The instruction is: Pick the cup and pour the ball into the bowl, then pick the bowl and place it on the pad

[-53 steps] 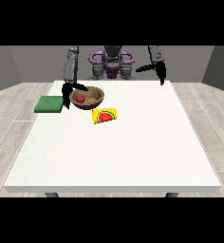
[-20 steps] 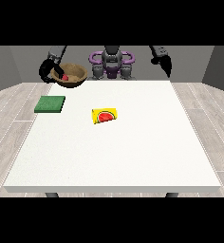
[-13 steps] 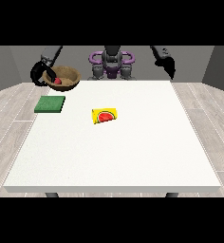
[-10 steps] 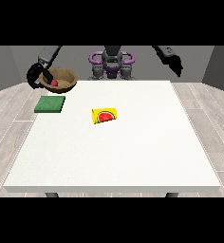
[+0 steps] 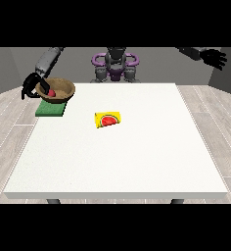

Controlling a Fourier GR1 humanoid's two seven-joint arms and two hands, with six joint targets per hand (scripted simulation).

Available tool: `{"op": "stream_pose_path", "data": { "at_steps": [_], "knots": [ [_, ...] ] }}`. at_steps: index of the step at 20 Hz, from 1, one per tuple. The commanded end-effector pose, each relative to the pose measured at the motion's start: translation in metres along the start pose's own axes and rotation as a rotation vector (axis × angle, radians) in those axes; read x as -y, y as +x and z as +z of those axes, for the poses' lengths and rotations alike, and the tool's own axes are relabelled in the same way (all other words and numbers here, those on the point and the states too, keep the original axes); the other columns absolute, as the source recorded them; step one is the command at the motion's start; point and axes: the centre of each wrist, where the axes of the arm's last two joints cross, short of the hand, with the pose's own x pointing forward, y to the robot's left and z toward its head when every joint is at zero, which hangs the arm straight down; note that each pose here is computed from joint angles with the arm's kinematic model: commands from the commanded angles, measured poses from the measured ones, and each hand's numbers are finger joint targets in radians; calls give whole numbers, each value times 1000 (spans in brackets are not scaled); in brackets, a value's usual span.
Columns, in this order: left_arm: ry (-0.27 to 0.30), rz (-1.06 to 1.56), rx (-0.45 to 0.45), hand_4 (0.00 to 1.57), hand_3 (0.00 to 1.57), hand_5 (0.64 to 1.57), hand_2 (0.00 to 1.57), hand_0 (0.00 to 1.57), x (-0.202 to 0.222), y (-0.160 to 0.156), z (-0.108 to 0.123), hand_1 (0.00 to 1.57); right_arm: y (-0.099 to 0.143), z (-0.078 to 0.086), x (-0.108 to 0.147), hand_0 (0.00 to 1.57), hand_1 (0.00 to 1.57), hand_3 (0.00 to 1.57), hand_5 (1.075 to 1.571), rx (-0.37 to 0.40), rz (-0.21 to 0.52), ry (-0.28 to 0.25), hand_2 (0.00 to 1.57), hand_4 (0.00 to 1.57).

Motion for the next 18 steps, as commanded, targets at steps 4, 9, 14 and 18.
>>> {"op": "stream_pose_path", "data": {
  "at_steps": [4, 9, 14, 18],
  "knots": [
    [21, 0, 21, 1187, 0, 1557, 0, 0, -50, 7, 12, 0, 13, -7, 3, 1571, 1571, 0, 1567, -1, -14, -55, 1571, 685],
    [28, -8, 88, 1179, 0, 1552, 0, 0, -49, 22, 0, 0, 15, -16, 38, 1087, 1087, 1164, 1523, -27, -32, -151, 1226, 0],
    [15, 3, 61, 1180, 0, 1551, 0, 0, -46, 21, 5, 0, 0, -15, 33, 0, 0, 649, 1460, -56, -65, -61, 425, 0],
    [-72, -4, 56, 1078, 0, 1567, 0, 0, 8, 27, -20, 0, 27, -25, 25, 0, 0, 119, 1369, -58, -59, -62, 0, 0]
  ]
}}
